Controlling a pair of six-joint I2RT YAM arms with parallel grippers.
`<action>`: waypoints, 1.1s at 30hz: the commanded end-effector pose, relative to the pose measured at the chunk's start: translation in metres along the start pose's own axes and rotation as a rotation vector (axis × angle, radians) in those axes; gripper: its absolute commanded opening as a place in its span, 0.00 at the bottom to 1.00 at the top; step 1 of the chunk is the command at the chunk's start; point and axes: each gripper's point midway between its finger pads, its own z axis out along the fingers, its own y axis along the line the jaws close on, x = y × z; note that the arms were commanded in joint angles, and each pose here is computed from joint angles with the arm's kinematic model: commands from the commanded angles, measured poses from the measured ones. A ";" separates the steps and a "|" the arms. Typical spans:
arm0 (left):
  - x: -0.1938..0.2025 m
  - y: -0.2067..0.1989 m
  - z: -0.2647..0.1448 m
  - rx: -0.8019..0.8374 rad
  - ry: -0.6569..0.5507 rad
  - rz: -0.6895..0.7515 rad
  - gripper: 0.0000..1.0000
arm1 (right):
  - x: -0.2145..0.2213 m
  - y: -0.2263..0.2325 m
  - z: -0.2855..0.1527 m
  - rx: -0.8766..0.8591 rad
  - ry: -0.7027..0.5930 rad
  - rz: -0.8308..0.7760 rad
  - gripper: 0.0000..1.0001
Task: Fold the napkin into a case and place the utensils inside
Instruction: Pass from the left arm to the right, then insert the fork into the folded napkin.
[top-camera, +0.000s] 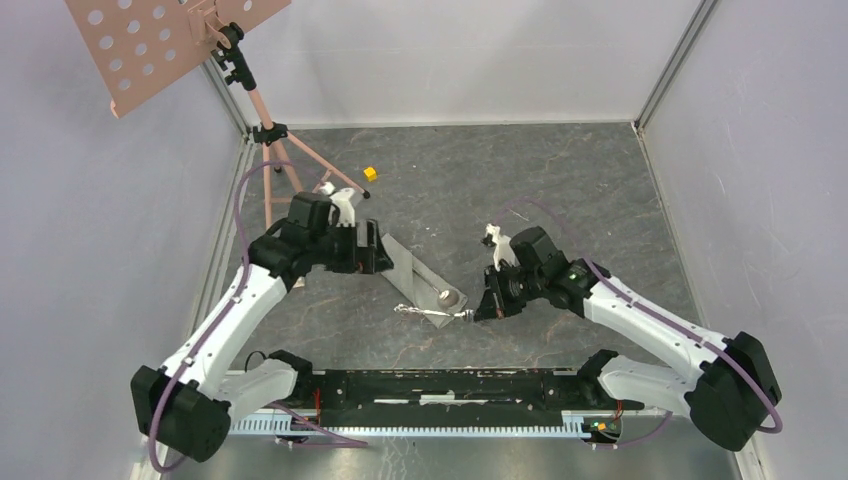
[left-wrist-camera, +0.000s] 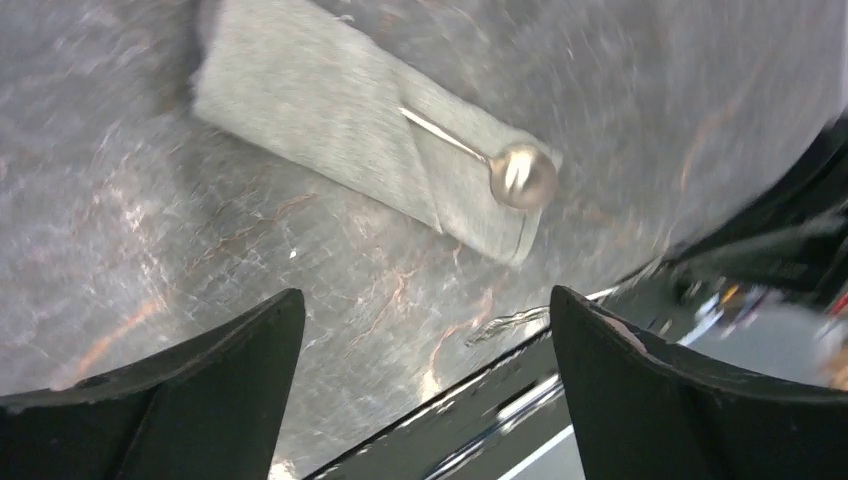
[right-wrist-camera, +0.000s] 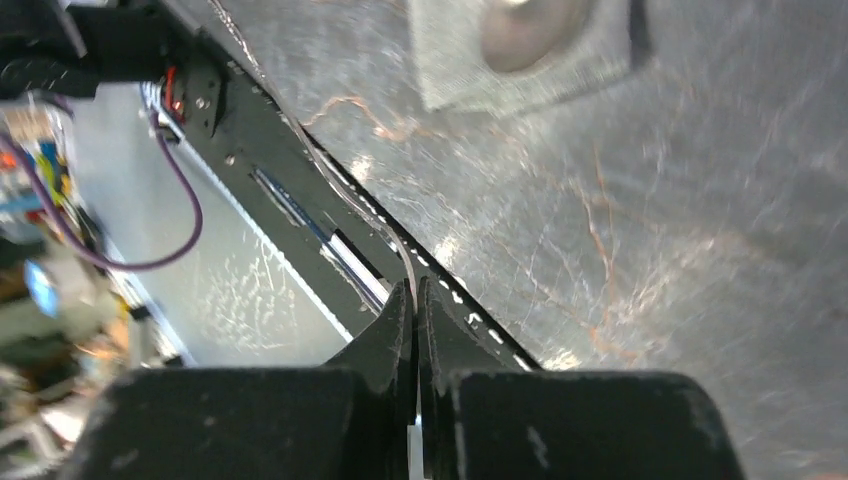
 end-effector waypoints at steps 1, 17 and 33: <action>-0.022 0.042 0.019 -0.096 -0.121 -0.434 0.93 | -0.010 -0.006 0.016 0.030 -0.132 0.363 0.00; -0.002 0.114 0.092 -0.276 -0.132 -0.699 0.50 | -0.009 -0.048 0.025 0.215 -0.248 0.601 0.00; 0.012 0.145 0.109 -0.365 -0.126 -0.734 0.54 | -0.016 -0.038 0.048 0.201 -0.198 0.603 0.00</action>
